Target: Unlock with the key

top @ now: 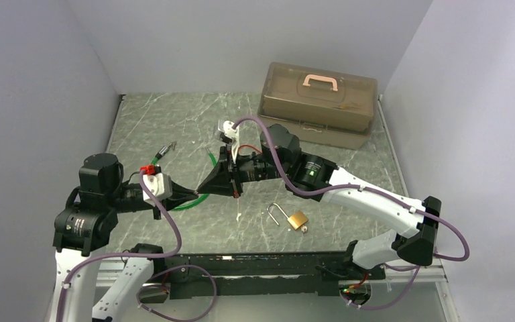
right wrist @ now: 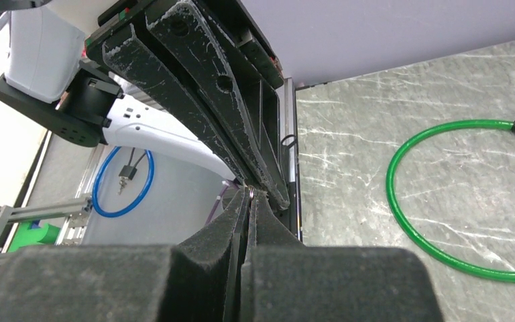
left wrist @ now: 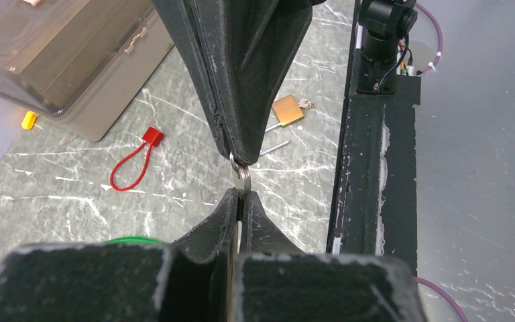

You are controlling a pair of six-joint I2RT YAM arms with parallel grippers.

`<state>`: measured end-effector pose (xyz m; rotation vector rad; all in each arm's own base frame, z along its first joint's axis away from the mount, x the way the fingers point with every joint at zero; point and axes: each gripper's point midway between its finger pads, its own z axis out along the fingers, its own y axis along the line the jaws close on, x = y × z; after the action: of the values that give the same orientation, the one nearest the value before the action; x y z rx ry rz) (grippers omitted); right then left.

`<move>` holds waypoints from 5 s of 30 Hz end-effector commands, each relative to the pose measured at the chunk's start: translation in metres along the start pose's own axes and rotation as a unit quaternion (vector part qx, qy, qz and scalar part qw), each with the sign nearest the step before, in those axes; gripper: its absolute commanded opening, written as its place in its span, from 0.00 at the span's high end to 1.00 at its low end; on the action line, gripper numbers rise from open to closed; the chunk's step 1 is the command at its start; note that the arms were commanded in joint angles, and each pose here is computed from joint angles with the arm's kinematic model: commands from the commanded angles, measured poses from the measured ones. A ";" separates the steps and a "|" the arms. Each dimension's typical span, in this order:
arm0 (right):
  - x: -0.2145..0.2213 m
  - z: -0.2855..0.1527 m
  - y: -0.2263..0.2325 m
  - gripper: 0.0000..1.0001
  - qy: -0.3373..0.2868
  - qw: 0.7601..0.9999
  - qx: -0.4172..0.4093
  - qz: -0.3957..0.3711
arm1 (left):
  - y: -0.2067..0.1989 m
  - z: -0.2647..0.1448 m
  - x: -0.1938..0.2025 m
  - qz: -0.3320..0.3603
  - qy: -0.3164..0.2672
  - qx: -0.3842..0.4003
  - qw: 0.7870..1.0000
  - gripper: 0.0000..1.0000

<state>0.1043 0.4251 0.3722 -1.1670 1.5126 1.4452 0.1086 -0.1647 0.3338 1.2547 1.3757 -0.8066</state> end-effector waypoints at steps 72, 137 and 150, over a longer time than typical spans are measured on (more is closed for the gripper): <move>-0.037 -0.014 0.049 1.00 -0.004 0.986 0.011 -0.166 | -0.053 -0.024 -0.062 -0.084 -0.013 0.103 0.991 0.52; -0.043 -0.015 0.059 1.00 -0.013 0.989 -0.006 -0.148 | -0.049 -0.028 -0.077 -0.037 -0.042 0.050 0.997 1.00; -0.041 -0.013 0.052 1.00 0.009 0.986 0.008 -0.168 | -0.054 -0.031 -0.087 -0.044 -0.046 0.056 0.996 1.00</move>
<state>0.0616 0.4195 0.4199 -1.3578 1.2754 1.2555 0.0516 -0.1677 0.4030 1.2217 1.3704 -0.9825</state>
